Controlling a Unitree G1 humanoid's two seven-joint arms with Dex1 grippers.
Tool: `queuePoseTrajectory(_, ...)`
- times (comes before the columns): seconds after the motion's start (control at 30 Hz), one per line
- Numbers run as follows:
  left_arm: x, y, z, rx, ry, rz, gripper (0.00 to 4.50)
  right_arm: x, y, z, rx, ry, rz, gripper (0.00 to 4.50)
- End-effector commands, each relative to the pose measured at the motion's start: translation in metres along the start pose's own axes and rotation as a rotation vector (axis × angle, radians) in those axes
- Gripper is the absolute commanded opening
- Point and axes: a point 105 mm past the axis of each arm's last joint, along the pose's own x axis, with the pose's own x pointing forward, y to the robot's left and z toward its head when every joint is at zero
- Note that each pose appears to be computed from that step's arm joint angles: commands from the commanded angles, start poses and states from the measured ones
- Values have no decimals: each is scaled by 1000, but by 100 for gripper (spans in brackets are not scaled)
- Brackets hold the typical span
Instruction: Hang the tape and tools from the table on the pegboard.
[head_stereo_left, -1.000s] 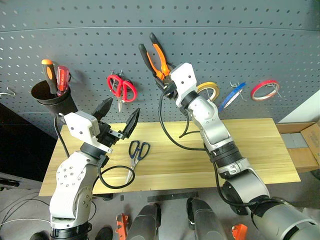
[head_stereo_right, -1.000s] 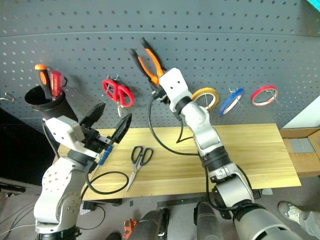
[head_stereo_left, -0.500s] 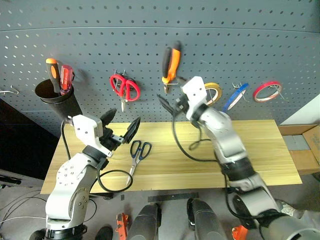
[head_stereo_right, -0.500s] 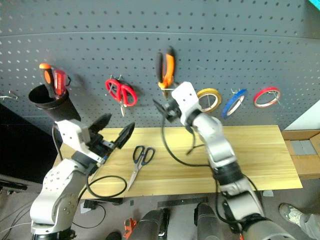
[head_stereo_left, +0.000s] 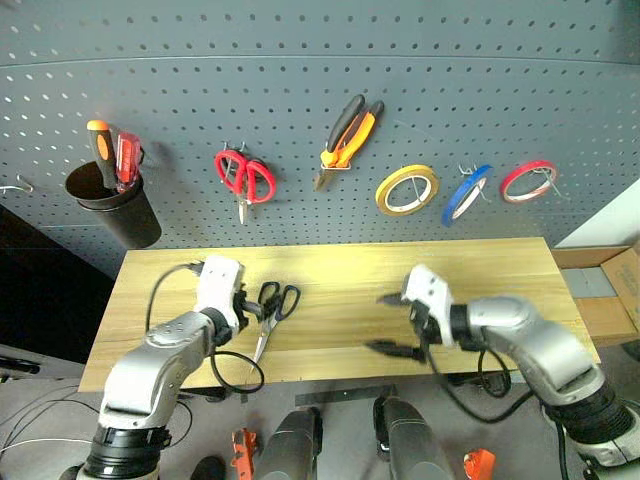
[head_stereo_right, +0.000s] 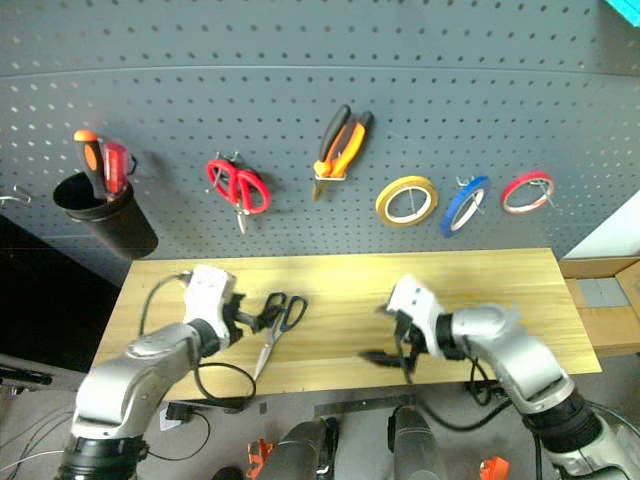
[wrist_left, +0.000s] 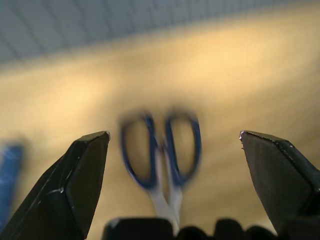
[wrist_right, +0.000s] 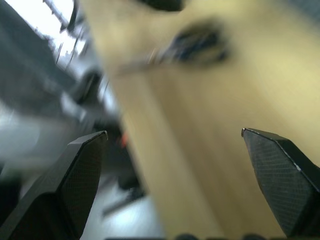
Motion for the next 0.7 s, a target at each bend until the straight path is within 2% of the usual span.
queuePoseTrajectory(0.03,8,-3,-17,-21,153,36,450,5,10,9,-56,-30,20,446)
queuePoseTrajectory(0.3,15,-6,-22,-4,196,82,450,6,-8,46,-76,-267,-110,446)
queuePoseTrajectory(0.6,35,-10,-42,6,281,96,450,8,-3,52,-120,-275,-107,446)
queuePoseTrajectory(0.7,37,-7,-42,20,277,111,391,5,-3,53,-124,-274,-111,450)
